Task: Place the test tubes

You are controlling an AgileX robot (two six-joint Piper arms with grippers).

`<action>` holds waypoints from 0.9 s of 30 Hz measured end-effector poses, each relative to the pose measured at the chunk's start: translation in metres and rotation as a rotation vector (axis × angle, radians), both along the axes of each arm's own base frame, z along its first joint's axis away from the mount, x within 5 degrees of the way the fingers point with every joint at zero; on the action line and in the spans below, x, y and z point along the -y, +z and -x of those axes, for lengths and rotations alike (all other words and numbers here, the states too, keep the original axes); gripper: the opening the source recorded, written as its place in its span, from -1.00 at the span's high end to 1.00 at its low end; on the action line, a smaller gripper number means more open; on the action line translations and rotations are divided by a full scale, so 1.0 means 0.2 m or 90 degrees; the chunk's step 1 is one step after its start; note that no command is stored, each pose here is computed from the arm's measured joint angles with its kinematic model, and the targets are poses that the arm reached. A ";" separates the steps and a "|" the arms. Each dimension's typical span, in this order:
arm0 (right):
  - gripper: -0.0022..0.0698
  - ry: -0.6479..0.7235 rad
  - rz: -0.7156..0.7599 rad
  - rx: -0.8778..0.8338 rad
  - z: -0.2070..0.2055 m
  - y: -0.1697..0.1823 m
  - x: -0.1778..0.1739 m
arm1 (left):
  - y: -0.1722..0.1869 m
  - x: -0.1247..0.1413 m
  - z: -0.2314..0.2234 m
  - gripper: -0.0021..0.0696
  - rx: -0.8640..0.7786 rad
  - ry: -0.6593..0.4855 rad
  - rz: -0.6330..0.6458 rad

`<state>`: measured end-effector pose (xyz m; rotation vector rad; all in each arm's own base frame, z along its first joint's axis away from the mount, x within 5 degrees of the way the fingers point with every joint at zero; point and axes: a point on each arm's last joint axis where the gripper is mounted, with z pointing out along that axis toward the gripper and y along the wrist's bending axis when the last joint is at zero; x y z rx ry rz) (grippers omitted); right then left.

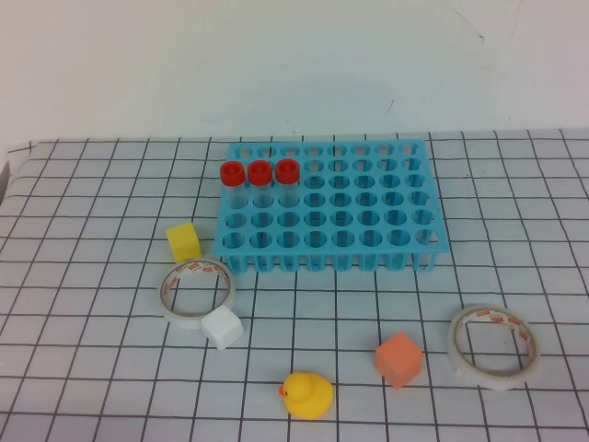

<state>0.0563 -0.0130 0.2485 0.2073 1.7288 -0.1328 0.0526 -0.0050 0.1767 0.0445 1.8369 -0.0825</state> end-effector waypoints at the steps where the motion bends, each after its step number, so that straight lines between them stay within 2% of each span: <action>1: 0.94 -0.001 0.001 0.015 0.02 -0.02 0.00 | 0.00 0.00 0.00 0.95 0.000 0.000 0.000; 6: 0.94 0.000 0.001 0.040 0.05 -0.13 -0.01 | 0.00 0.00 0.00 0.95 0.000 0.000 -0.001; 14: 0.94 -0.002 -0.018 -0.065 0.02 -0.37 0.00 | 0.00 0.00 0.00 0.95 0.000 0.000 -0.001; 27: 0.94 -0.005 -0.024 -0.092 0.03 -0.39 0.00 | 0.00 0.00 0.00 0.95 0.000 0.000 -0.001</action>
